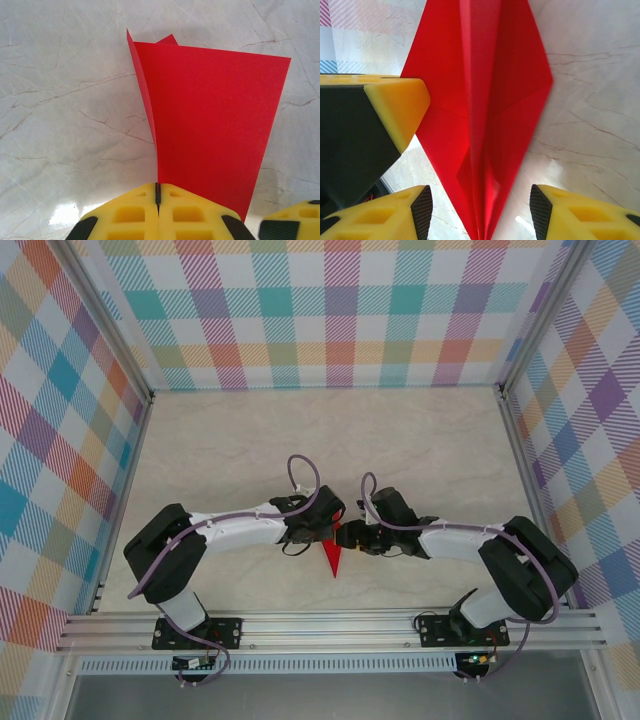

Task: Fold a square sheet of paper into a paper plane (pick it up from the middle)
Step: Turn over a paper plane at the center of the table, then move a paper plane to the center of the table.

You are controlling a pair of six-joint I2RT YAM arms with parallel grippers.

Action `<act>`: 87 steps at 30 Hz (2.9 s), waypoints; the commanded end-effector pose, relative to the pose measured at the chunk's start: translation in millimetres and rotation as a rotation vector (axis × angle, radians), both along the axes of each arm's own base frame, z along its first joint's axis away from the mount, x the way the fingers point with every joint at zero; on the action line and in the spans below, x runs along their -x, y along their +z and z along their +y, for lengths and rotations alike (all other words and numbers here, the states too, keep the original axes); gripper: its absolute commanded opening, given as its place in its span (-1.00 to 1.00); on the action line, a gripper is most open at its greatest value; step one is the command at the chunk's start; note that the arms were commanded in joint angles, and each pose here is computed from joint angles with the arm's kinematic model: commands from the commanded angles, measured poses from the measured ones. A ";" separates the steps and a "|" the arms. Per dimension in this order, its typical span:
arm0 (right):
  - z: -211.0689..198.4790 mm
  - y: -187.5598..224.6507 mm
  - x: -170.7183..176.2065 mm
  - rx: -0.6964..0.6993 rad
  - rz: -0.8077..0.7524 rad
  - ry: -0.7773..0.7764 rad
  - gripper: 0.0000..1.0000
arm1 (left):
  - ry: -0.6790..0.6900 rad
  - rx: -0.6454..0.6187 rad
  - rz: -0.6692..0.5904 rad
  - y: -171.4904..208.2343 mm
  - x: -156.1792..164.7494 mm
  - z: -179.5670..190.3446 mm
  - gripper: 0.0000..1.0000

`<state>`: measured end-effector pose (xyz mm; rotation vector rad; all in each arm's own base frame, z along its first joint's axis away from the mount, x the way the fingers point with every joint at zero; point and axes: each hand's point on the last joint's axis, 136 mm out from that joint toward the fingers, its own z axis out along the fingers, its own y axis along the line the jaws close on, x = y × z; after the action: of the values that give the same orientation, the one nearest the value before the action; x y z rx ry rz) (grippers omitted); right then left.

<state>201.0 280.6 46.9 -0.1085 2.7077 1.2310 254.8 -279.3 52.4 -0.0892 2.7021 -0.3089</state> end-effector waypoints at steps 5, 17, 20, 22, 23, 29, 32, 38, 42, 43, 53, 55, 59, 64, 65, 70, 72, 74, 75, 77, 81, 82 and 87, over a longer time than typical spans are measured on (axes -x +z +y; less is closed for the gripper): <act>27.2 13.6 -6.7 -0.072 -0.015 0.033 0.06 | 0.005 0.008 -0.007 3.4 0.8 7.4 -1.00; 28.9 -2.0 -3.8 -0.002 0.007 0.032 -0.13 | 0.010 0.017 -0.005 1.4 1.7 7.5 -1.00; 30.8 -6.5 -3.7 0.025 0.009 0.037 -0.20 | 0.009 0.018 -0.004 1.7 2.0 7.9 -1.00; 30.4 -9.8 -4.0 0.045 0.011 0.031 -0.25 | 0.010 0.021 -0.007 3.0 1.5 8.1 -1.00; 29.8 -11.3 -5.0 0.060 0.010 0.025 -0.28 | 0.010 0.020 -0.007 2.9 2.0 8.5 -1.00; 29.4 -18.6 -3.7 0.109 0.014 0.031 -0.37 | 0.015 0.029 -0.011 4.0 2.4 9.2 -1.00; 30.9 -21.4 -2.6 0.115 0.021 0.035 -0.39 | 0.020 0.037 -0.013 4.1 2.9 9.6 -0.98; 32.8 -18.7 -4.4 0.133 0.017 0.036 -0.62 | 0.017 0.070 -0.028 10.6 3.6 8.4 -0.89; 30.6 -7.2 -7.2 0.154 -0.007 0.036 -0.72 | 0.029 0.091 -0.064 22.8 2.9 12.8 -0.71; 28.4 -3.8 -8.4 0.167 -0.017 0.033 -0.75 | 0.036 0.097 -0.079 27.6 2.5 15.2 -0.68; -22.9 17.9 -52.6 0.602 -0.158 -0.061 -0.79 | 0.168 0.056 -0.249 65.2 5.0 76.6 -0.26; -20.9 17.2 -61.9 0.656 -0.166 -0.045 -0.77 | 0.194 0.048 -0.256 64.2 6.7 88.5 -0.22; -9.3 6.4 -79.8 0.717 -0.154 -0.028 -0.75 | 0.218 0.057 -0.248 59.3 9.0 102.3 -0.21; 4.5 -10.4 -93.8 0.754 -0.126 -0.014 -0.74 | 0.232 0.061 -0.236 54.4 12.4 114.7 -0.21; 6.4 -14.0 -94.5 0.752 -0.120 -0.015 -0.74 | 0.234 0.064 -0.234 54.2 12.7 116.3 -0.20; 6.7 -27.0 -93.9 0.760 -0.095 -0.026 -0.67 | 0.241 0.072 -0.228 50.1 14.4 122.4 -0.20; 6.5 -31.4 -92.1 0.758 -0.085 -0.026 -0.63 | 0.242 0.079 -0.222 47.7 15.1 123.4 -0.20; 3.4 -36.4 -89.9 0.766 -0.073 -0.032 -0.61 | 0.242 0.082 -0.220 46.7 15.0 123.7 -0.20; 2.6 -38.2 -88.9 0.766 -0.069 -0.032 -0.60 | 0.242 0.081 -0.218 46.3 14.8 123.7 -0.20; 2.9 -41.5 -86.4 0.760 -0.060 -0.028 -0.56 | 0.242 0.083 -0.217 45.8 14.6 123.7 -0.19; 1.6 -52.8 -81.8 0.766 -0.032 -0.027 -0.53 | 0.240 0.085 -0.212 44.1 14.4 122.6 -0.19; -0.2 -56.6 -80.5 0.773 -0.022 -0.029 -0.52 | 0.240 0.085 -0.211 43.7 14.2 122.5 -0.19; -6.3 -69.3 -77.2 0.802 0.017 -0.067 -0.62 | 0.240 0.081 -0.204 41.1 14.0 121.9 -0.19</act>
<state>295.5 287.7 14.8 -0.1488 2.9114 0.1645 239.2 -161.5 98.7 -0.3758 2.4417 -0.3471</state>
